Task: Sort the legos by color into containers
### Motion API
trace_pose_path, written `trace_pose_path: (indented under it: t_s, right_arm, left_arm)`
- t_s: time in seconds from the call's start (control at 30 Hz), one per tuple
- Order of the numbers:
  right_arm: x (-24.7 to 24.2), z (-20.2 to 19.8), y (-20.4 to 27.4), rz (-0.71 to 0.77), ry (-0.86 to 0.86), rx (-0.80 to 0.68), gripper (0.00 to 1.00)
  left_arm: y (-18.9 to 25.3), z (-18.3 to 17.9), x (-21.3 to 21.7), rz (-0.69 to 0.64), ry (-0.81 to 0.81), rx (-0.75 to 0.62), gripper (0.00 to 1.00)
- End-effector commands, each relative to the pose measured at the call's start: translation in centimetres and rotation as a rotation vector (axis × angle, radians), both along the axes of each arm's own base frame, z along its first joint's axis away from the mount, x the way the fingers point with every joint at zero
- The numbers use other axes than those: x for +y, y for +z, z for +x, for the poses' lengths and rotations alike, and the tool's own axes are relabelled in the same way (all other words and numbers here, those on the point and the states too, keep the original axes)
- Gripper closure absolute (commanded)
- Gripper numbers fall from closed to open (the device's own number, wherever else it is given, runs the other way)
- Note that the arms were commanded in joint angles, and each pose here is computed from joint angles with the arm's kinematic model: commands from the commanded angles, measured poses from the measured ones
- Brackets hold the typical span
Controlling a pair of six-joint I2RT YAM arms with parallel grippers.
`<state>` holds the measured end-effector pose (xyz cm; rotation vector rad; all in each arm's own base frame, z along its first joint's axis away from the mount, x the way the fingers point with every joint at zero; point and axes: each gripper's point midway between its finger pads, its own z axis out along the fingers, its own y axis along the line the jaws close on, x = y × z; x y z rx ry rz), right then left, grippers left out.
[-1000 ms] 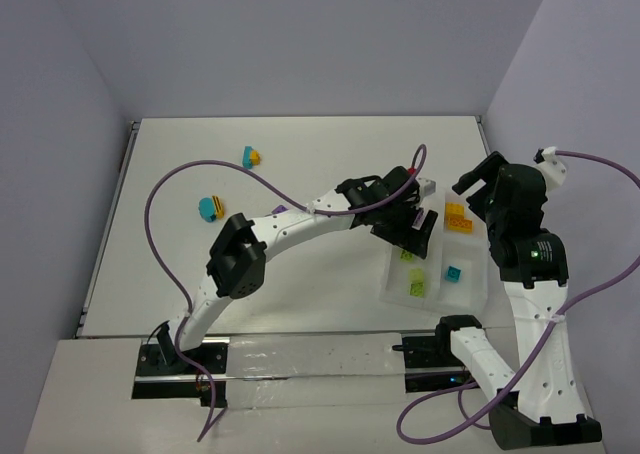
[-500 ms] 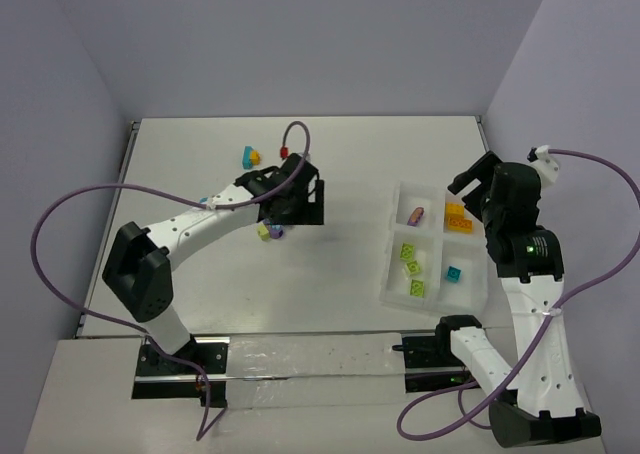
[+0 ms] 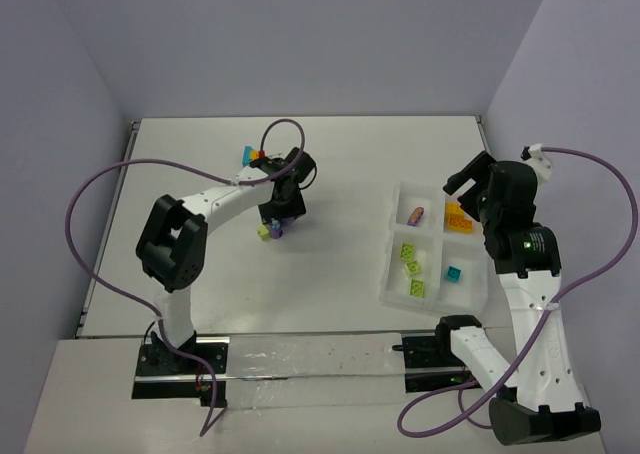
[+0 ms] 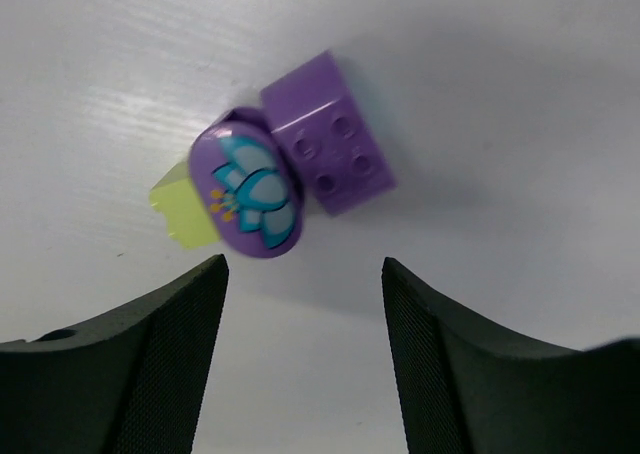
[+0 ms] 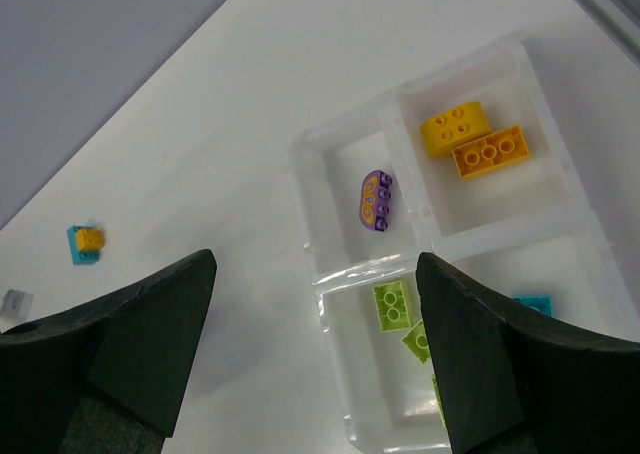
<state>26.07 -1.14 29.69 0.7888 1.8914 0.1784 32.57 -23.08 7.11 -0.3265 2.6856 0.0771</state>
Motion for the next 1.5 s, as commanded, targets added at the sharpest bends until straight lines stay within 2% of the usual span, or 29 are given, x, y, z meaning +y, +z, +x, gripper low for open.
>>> trace_pose_path:
  t_s: [0.0, 0.23, 0.47, 0.63, 0.77, 0.83, 1.0, 1.13, 1.2, 1.27, 1.47]
  right_arm:
    - [0.1, 0.7, 0.5, -0.005, 0.014, -0.015, 0.12]
    - [0.2, 1.0, -0.2, -0.014, 0.027, 0.02, 0.12]
    - [0.3, 1.2, -0.5, -0.014, 0.036, 0.034, 0.12]
    - [0.5, 1.3, -0.7, -0.008, 0.043, 0.037, 0.12]
    - [0.5, 1.3, -0.7, -0.008, 0.047, 0.037, 0.12]
    - [0.6, 1.4, -0.6, -0.008, 0.047, 0.036, 0.12]
    - [0.7, 1.5, -0.7, -0.004, 0.053, 0.037, 0.12]
    - [0.8, 1.5, -0.7, -0.002, 0.057, 0.036, 0.12]
    - [0.7, 1.5, -0.7, -0.003, 0.056, 0.037, 0.12]
    - [0.7, 1.5, -0.7, -0.001, 0.055, 0.037, 0.12]
    - [0.8, 1.3, -0.7, 0.003, 0.057, 0.034, 0.12]
  left_arm:
    - [1.1, 3.6, -1.4, -0.046, 0.123, -0.074, 0.34]
    - [0.5, 5.2, -1.6, -0.037, 0.166, -0.095, 0.38]
    - [-0.7, 5.0, -1.4, -0.034, 0.16, -0.078, 0.36]
    - [-1.6, 5.5, -1.3, -0.029, 0.163, -0.081, 0.44]
    - [-0.9, 6.3, -1.6, -0.024, 0.134, -0.111, 0.58]
    - [-1.0, 6.4, -1.6, -0.017, 0.127, -0.106, 0.59]
    - [-1.3, 6.4, -1.9, -0.021, 0.103, -0.096, 0.57]
    - [-1.9, 6.1, -2.3, -0.037, 0.079, -0.075, 0.39]
    - [-2.0, 6.0, -2.4, -0.044, 0.074, -0.073, 0.35]
    - [-2.0, 5.9, -2.5, -0.049, 0.069, -0.073, 0.35]
    - [-2.5, 6.0, -2.5, -0.041, 0.061, -0.065, 0.45]
